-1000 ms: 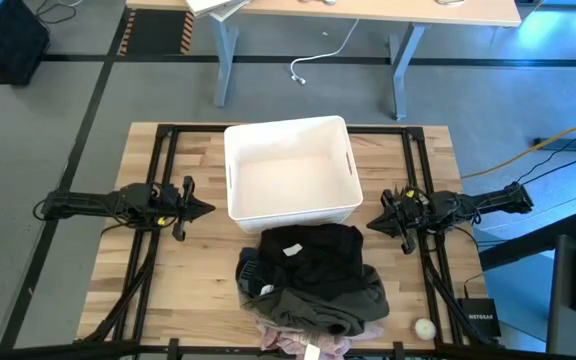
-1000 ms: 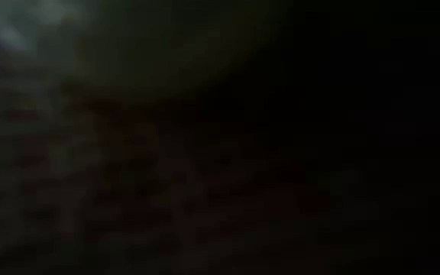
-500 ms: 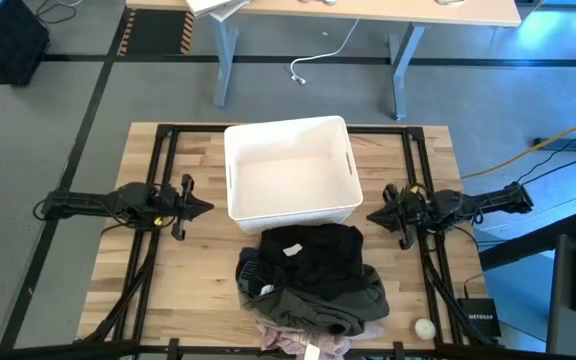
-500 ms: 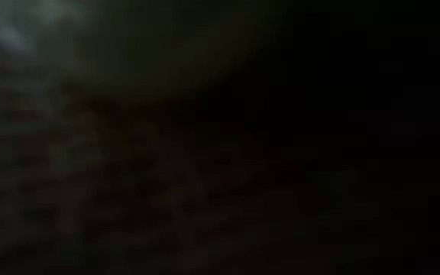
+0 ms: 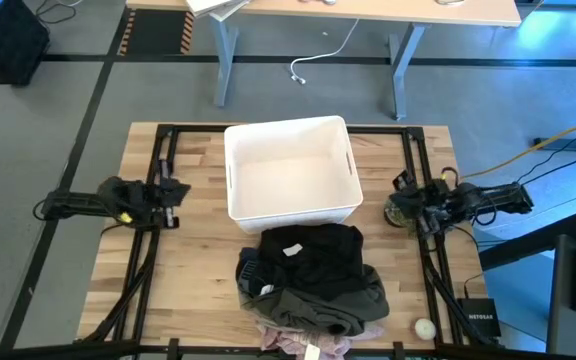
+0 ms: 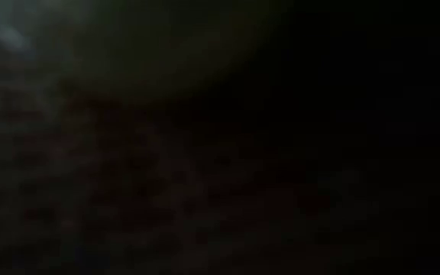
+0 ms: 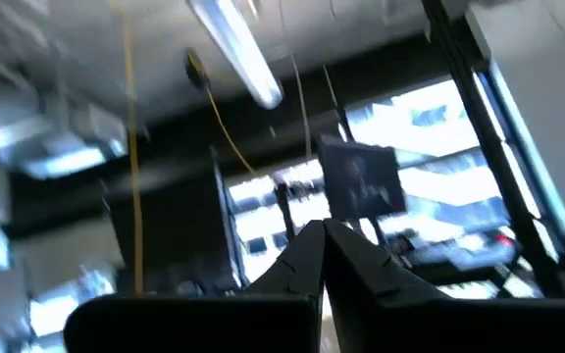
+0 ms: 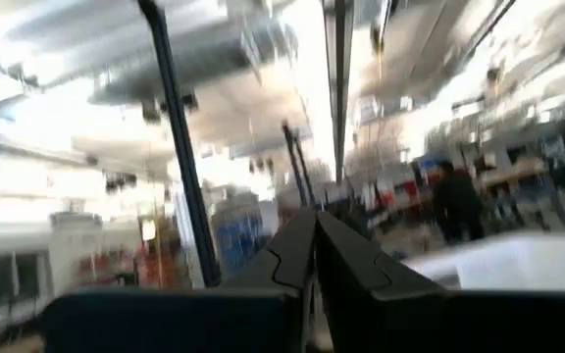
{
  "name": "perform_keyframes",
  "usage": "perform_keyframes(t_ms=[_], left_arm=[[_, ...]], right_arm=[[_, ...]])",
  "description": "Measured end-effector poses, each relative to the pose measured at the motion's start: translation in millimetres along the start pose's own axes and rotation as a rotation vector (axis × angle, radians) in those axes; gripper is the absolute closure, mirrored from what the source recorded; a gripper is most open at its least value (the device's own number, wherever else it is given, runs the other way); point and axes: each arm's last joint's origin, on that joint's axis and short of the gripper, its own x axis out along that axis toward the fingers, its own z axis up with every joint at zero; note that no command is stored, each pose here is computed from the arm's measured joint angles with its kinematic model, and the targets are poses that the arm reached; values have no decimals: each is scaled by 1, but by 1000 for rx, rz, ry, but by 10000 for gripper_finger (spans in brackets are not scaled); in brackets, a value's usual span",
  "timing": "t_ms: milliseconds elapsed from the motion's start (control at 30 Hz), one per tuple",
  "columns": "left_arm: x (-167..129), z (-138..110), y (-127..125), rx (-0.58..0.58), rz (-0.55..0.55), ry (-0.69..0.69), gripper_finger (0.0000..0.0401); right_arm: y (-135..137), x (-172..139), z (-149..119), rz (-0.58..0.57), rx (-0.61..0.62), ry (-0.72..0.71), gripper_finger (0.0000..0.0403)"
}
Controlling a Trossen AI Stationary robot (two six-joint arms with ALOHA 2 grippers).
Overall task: Sort clothes
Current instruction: Put the black jacket into the laundry bin
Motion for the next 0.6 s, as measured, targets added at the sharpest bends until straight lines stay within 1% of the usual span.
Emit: perform_keyframes(t_ms=[100,167,233,333,433,600], left_arm=[[1,12,5,33,37,-85,397],[2,15,6,30,40,-93,397],[3,16,6,19,35,-85,397],[4,19,7,-53,31,-99,397],[5,20,7,-133,23,-92,397],[10,22,7,-191,10,-62,397]], right_arm=[[5,10,20,-7,2,-23,372],[10,21,37,-8,-16,-14,372],[16,37,50,-7,-66,28,372],[25,68,65,24,-142,138,372],[34,103,73,80,-184,280,372],[44,158,75,118,-248,557,372]])
